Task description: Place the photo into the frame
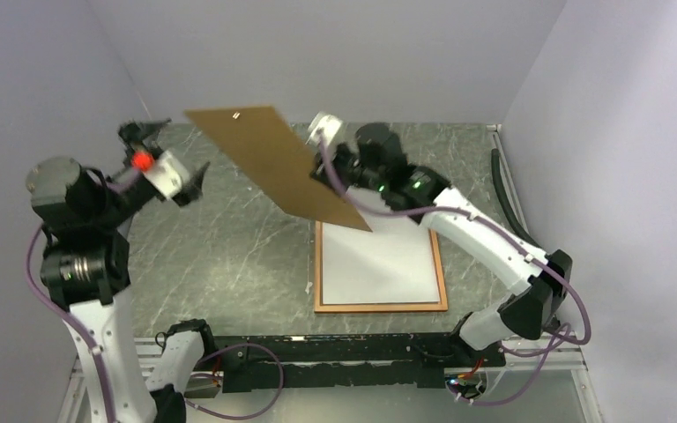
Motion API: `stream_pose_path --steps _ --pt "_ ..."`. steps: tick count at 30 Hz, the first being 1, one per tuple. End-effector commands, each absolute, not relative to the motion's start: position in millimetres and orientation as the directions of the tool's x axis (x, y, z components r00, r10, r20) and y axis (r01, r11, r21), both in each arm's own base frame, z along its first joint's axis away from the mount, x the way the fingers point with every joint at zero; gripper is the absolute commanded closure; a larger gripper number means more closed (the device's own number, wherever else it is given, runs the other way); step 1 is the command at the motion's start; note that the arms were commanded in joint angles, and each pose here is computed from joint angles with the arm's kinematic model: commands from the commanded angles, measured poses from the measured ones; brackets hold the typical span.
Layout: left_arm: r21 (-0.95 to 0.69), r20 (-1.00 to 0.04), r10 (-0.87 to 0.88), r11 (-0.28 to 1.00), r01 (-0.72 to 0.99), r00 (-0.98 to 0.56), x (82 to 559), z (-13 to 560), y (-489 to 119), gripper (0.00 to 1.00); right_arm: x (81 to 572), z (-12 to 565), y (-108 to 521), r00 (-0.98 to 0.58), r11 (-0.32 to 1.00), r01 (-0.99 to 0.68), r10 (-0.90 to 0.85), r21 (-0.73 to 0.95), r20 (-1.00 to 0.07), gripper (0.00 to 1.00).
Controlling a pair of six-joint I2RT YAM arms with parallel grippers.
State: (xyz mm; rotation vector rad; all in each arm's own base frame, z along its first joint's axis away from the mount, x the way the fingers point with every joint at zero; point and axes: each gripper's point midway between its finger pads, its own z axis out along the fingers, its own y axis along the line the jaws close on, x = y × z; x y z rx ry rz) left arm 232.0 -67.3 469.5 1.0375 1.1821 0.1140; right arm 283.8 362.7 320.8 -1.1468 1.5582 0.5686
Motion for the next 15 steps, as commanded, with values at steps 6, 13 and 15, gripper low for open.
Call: stream_pose_path --steps 6,13,15 --pt "0.320 -0.944 0.319 0.828 0.460 0.082 286.7 475.3 -41.9 0.06 329.9 393.5 272.6 -0.523 0.545 -0.692 0.071 0.472 -0.849 1.00" --pt "0.179 -0.944 0.303 0.802 0.569 -0.130 295.1 391.1 -46.0 0.06 326.7 322.1 194.8 -0.826 0.455 -0.379 0.226 0.806 -0.516 1.00" --pt "0.157 -0.937 0.310 0.782 0.603 -0.158 293.1 370.2 -49.5 0.06 319.2 314.1 180.6 -0.824 0.422 -0.368 0.264 0.829 -0.501 1.00"
